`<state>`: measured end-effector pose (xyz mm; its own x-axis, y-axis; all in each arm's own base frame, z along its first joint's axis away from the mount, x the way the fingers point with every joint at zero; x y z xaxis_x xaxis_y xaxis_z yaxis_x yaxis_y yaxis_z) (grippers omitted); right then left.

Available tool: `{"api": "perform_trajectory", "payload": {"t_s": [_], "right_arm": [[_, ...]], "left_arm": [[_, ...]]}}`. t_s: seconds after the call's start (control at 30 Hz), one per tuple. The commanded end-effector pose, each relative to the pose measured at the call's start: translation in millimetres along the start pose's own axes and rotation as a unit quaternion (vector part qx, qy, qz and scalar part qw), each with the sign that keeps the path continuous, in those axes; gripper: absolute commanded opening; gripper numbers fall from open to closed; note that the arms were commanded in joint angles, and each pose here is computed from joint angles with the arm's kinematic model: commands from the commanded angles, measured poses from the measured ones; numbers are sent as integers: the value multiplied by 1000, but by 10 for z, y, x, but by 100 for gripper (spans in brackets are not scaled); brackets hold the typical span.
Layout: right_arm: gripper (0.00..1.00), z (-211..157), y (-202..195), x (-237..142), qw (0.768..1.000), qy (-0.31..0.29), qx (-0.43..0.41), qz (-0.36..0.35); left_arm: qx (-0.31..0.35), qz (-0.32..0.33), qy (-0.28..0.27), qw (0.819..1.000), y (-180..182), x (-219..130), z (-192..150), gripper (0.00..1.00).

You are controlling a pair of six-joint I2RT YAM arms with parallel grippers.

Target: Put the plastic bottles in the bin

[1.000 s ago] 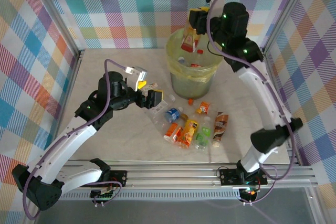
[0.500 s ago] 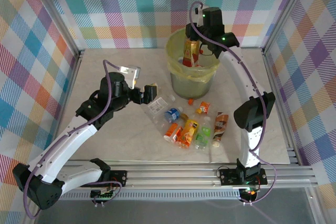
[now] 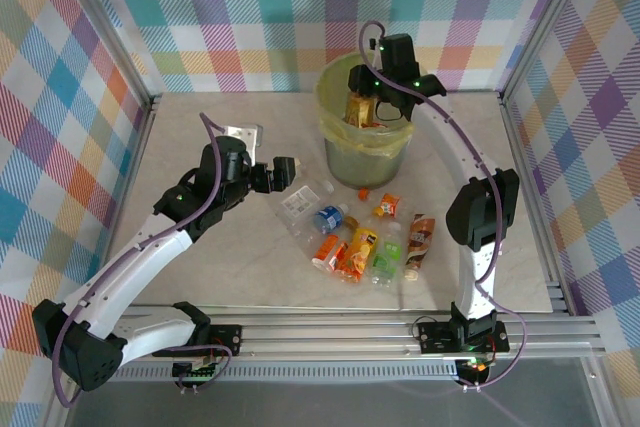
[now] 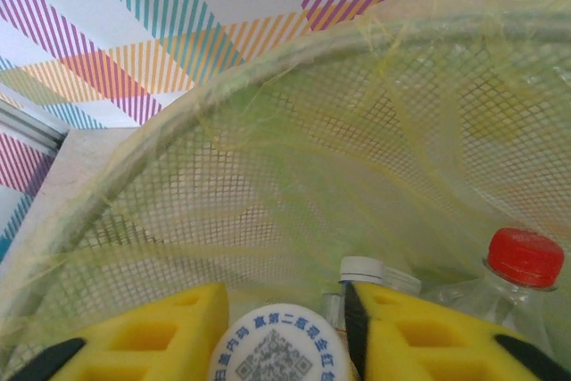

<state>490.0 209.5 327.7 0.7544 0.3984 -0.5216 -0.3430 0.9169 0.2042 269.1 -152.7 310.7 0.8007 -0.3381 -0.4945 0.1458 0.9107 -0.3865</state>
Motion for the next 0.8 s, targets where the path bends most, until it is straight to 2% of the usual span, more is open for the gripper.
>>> {"api": "perform_trajectory", "payload": {"t_s": [0.0,0.43,0.63,0.77], "right_arm": [[44,22,-61,-58,1000,5,8,-12],[80,497,-282,-521,993,-26,-38,-111],[100,528,-280,-777,991,-23,-49,-127],[100,445,-250,-959,992,2,-44,-120]], "left_arm": [[-10,26,-1,1000,40,16,-11,100],[-10,81,18,997,151,200,-66,100],[-29,103,23,994,226,313,-86,100],[-40,119,32,992,300,434,-124,100]]}}
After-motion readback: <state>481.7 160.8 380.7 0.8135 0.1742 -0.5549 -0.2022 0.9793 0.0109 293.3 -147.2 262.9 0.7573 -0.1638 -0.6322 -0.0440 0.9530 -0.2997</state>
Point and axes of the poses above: each hand's point on the last joint's axis, 136 mm out from that joint toward the fingers, its own x axis out along the fingers, its own y axis along the line the jaws close on, z = x × y, the point moved 6 cm from there along -x, back along the fingers, and after that the axes turned 11 degrees about -x, right-handed, at the moved point
